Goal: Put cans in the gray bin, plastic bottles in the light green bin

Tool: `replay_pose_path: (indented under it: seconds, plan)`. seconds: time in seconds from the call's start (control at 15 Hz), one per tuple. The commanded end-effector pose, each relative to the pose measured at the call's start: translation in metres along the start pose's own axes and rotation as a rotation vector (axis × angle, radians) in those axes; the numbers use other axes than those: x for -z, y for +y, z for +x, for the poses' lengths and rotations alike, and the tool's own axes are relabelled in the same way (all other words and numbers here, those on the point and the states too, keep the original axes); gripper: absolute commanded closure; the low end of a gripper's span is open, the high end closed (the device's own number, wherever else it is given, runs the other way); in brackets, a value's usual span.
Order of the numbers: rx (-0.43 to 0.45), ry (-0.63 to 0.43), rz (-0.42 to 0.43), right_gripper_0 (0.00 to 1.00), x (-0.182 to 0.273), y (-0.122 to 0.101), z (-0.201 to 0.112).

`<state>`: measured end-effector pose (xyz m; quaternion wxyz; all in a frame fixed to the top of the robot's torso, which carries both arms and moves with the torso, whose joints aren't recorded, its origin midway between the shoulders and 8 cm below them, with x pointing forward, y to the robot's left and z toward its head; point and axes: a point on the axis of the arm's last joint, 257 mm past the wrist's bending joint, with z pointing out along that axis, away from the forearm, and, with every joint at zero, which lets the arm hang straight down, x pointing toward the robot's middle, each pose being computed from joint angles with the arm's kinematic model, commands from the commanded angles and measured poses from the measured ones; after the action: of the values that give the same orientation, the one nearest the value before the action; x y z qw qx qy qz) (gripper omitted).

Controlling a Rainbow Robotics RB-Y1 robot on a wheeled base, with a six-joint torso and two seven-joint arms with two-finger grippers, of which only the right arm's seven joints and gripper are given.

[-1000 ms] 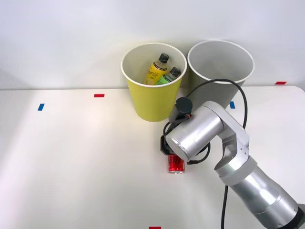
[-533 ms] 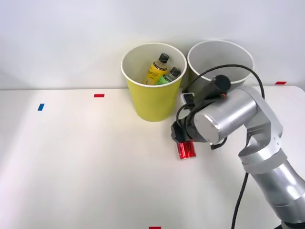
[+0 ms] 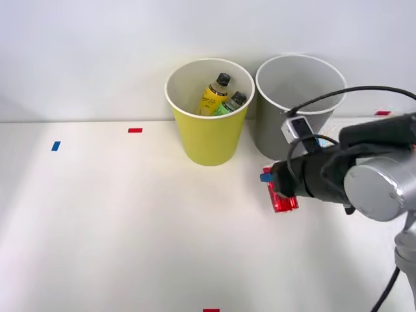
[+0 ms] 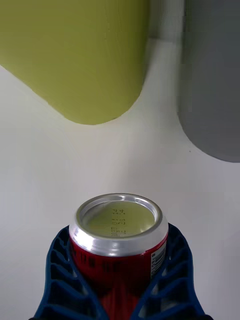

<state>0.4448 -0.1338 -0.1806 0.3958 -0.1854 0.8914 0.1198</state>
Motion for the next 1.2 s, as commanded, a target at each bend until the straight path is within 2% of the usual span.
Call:
replay_pose_path:
  seconds: [0.07, 0.33, 0.73, 1.0, 1.2]
  plan:
    - [0.007, -0.127, -0.042, 1.00, 0.031, -0.005, -0.002]
    - [0.047, -0.283, -0.097, 1.00, 0.075, -0.016, -0.002]
    - [0.033, -0.652, -0.113, 1.00, 0.123, -0.019, -0.075]
    - [0.054, -0.766, -0.044, 1.00, 0.142, -0.033, -0.115]
    - [-0.005, -0.814, -0.009, 1.00, 0.150, -0.042, -0.145]
